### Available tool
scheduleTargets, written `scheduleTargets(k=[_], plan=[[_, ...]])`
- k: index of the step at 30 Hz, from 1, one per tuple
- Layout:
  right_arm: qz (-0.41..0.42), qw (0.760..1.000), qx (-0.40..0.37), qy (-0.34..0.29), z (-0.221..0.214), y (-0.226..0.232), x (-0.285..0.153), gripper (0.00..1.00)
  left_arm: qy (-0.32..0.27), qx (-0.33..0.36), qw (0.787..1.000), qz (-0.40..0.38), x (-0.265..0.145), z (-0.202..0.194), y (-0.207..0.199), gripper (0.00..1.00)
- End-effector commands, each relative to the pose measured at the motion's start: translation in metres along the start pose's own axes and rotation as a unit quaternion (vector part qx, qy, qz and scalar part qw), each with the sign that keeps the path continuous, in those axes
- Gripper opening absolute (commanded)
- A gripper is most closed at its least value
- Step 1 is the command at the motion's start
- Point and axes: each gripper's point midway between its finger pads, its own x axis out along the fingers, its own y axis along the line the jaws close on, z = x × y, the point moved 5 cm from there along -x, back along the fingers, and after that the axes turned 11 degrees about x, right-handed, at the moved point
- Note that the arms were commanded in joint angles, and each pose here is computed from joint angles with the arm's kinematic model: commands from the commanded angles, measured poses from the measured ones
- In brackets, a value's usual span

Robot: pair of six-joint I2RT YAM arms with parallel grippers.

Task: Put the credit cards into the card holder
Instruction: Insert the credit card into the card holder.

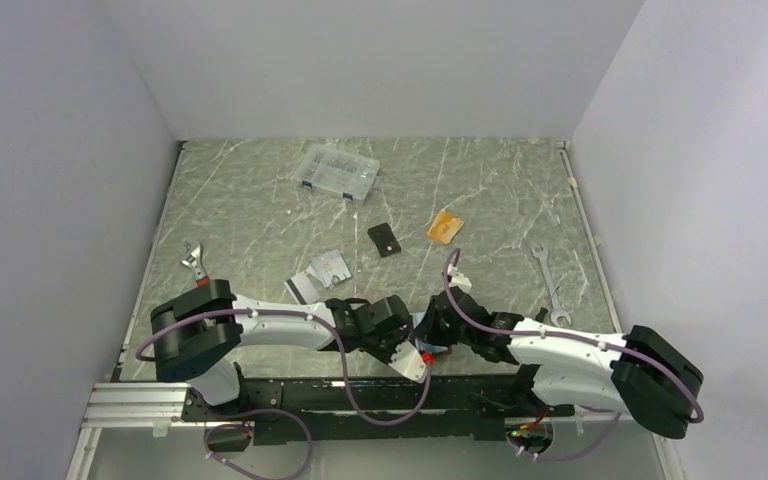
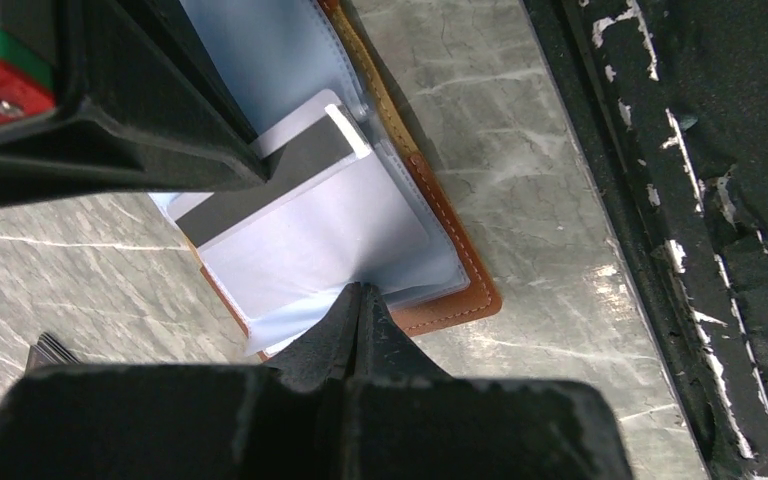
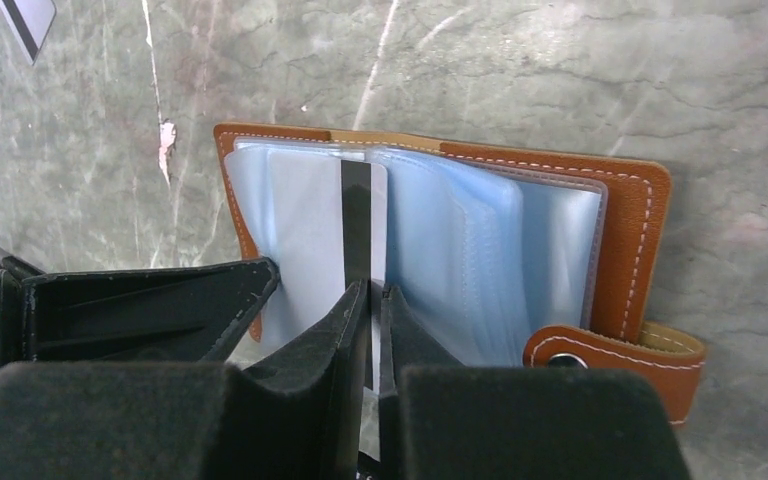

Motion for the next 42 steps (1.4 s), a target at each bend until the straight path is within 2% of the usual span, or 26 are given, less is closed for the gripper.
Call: scheduleTargets(k=[1, 3, 9, 12, 30, 42], plan=[[0.015, 1.000, -0.017, 0.012, -0.004, 0.012, 0.003, 0.10, 0.020, -0.025, 0.995, -0.097, 0.005, -0.014, -0.049, 0.00], [0.015, 1.000, -0.018, 0.014, -0.005, 0.013, 0.003, 0.12, 0.019, -0.025, 0.995, -0.095, 0.004, -0.013, -0.047, 0.00], [-0.005, 1.000, -0.011, 0.007, -0.005, 0.002, 0.002, 0.17, 0.020, -0.029, 0.995, -0.093, -0.005, -0.013, -0.042, 0.13], [-0.011, 1.000, -0.010, 0.002, -0.005, -0.002, 0.001, 0.18, 0.022, -0.028, 0.995, -0.097, -0.011, -0.018, -0.043, 0.15], [-0.014, 0.999, -0.044, 0.010, -0.006, 0.018, 0.005, 0.21, 0.040, 0.004, 0.995, -0.090, -0.009, -0.034, -0.057, 0.08], [-0.012, 0.997, -0.081, 0.017, -0.013, 0.034, 0.010, 0.24, 0.034, 0.013, 0.996, -0.079, -0.002, -0.027, -0.057, 0.04]])
